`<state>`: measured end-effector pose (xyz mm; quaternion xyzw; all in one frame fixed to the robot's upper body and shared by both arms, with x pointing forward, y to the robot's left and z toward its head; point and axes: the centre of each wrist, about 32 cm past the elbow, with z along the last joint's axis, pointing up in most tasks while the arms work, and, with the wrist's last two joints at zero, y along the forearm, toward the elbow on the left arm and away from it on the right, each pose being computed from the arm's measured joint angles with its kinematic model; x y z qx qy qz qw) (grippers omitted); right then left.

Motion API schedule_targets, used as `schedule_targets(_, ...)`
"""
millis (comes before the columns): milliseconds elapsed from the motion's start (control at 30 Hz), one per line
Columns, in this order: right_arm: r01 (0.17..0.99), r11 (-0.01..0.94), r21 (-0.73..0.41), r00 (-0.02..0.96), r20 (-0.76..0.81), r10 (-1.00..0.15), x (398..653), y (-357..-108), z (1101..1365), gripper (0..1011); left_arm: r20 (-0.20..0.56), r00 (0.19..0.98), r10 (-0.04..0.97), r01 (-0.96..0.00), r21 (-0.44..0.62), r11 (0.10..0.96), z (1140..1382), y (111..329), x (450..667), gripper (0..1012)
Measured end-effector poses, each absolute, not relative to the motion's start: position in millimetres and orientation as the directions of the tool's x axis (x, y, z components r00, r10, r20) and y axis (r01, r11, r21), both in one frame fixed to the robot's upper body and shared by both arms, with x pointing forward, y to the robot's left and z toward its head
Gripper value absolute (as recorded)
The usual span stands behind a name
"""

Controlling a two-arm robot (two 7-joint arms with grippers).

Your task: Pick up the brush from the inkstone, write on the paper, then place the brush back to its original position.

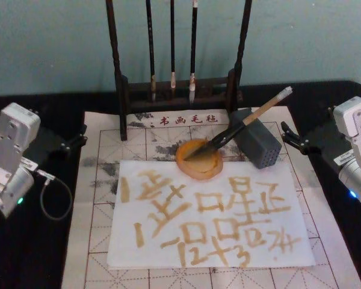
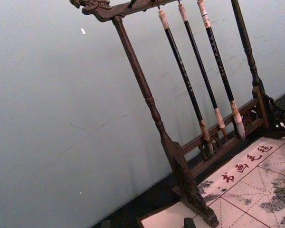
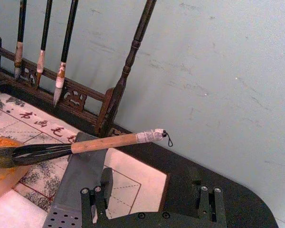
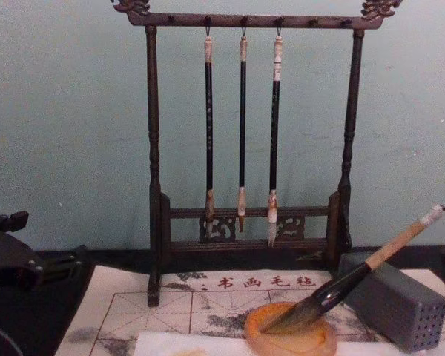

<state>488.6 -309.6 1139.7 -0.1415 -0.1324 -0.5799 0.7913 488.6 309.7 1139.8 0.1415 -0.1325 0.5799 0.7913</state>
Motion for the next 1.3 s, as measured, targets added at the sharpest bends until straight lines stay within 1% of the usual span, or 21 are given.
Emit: schedule_targets(1300,0.955,0.287,-0.070,0.292,0.374,-0.880,488.6,-309.6,1139.7,1000,0.374,0.292,0.880,-0.955,0.070,0.287,1139.8,309.7,488.6,1001)
